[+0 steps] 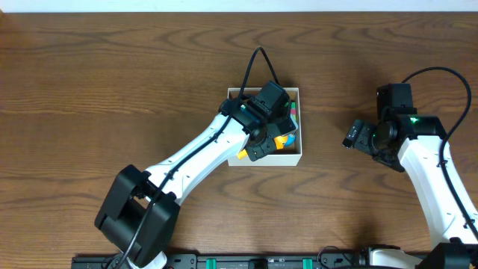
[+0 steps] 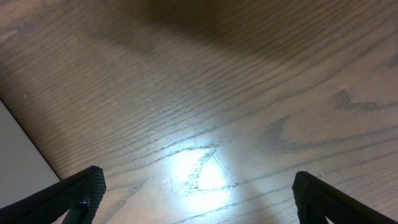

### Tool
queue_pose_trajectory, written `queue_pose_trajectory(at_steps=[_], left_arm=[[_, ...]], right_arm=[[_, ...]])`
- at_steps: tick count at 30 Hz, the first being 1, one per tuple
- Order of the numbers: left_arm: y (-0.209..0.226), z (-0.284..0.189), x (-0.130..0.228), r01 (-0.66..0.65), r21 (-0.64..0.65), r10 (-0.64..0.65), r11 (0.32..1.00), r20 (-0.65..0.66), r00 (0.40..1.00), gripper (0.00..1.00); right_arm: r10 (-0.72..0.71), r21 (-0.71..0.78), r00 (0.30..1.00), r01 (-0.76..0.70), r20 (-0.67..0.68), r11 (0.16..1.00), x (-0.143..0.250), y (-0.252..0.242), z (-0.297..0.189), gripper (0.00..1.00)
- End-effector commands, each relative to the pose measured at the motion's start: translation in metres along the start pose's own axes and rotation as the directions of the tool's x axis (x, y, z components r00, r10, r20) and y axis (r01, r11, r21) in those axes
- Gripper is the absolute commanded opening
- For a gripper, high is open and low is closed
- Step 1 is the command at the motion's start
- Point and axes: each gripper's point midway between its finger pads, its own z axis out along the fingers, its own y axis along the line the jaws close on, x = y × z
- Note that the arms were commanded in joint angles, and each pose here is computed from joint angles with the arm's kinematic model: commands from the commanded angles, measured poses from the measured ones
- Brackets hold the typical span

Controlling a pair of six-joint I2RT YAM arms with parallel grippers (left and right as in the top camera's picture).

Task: Pack container
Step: 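Grasp the orange dinosaur with the left gripper and lift it, then lower the dinosaur into the box's front section and release it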

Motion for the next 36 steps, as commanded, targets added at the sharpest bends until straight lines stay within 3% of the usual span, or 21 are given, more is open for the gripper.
queue_pose_trajectory(at_steps=[1,2,4,6,8,9,19,27,31,36], left_arm=[[-0.003,0.009,0.004,-0.017,0.018,0.017,1.0,-0.029,0.999,0.16],[-0.003,0.009,0.004,-0.017,0.018,0.017,1.0,-0.029,0.999,0.16],[-0.003,0.009,0.004,-0.016,0.018,0.017,1.0,-0.029,0.999,0.35],[-0.003,0.009,0.004,-0.016,0.018,0.017,1.0,-0.03,0.999,0.45],[-0.003,0.009,0.005,-0.016,0.019,0.017,1.0,-0.032,0.999,0.67],[-0.004,0.009,0.005,-0.016,0.02,0.017,1.0,-0.033,0.999,0.71],[0.003,-0.026,0.003,-0.001,-0.044,0.002,0.999,0.016,1.0,0.86],[0.009,-0.106,-0.01,0.049,-0.143,-0.017,0.988,0.218,0.976,0.99],[0.009,-0.124,-0.011,0.098,-0.148,-0.055,0.984,0.27,0.961,1.0],[0.01,-0.105,-0.01,0.181,-0.112,-0.151,0.977,0.237,0.96,0.98]], right_arm=[[-0.005,0.008,1.0,0.005,0.002,1.0,-0.001,-0.004,0.0,0.99],[-0.005,0.008,1.0,0.005,0.002,1.0,-0.001,-0.004,0.0,0.99],[-0.005,0.008,1.0,0.005,0.002,1.0,-0.001,-0.004,0.0,0.99],[-0.005,0.008,1.0,0.005,0.002,1.0,-0.001,-0.004,0.0,0.99],[-0.006,0.009,1.0,0.006,0.001,1.0,-0.001,-0.004,0.0,0.99],[-0.005,0.009,1.0,0.005,0.001,1.0,-0.001,-0.004,0.0,0.99],[-0.013,0.009,1.0,0.013,0.002,1.0,-0.001,-0.004,0.0,0.99],[-0.013,0.008,1.0,0.013,0.003,1.0,-0.001,-0.004,0.0,0.99],[-0.013,0.008,1.0,0.013,0.003,1.0,-0.001,-0.004,0.0,0.99],[-0.013,0.008,1.0,0.013,0.003,1.0,-0.001,-0.004,0.0,0.99]])
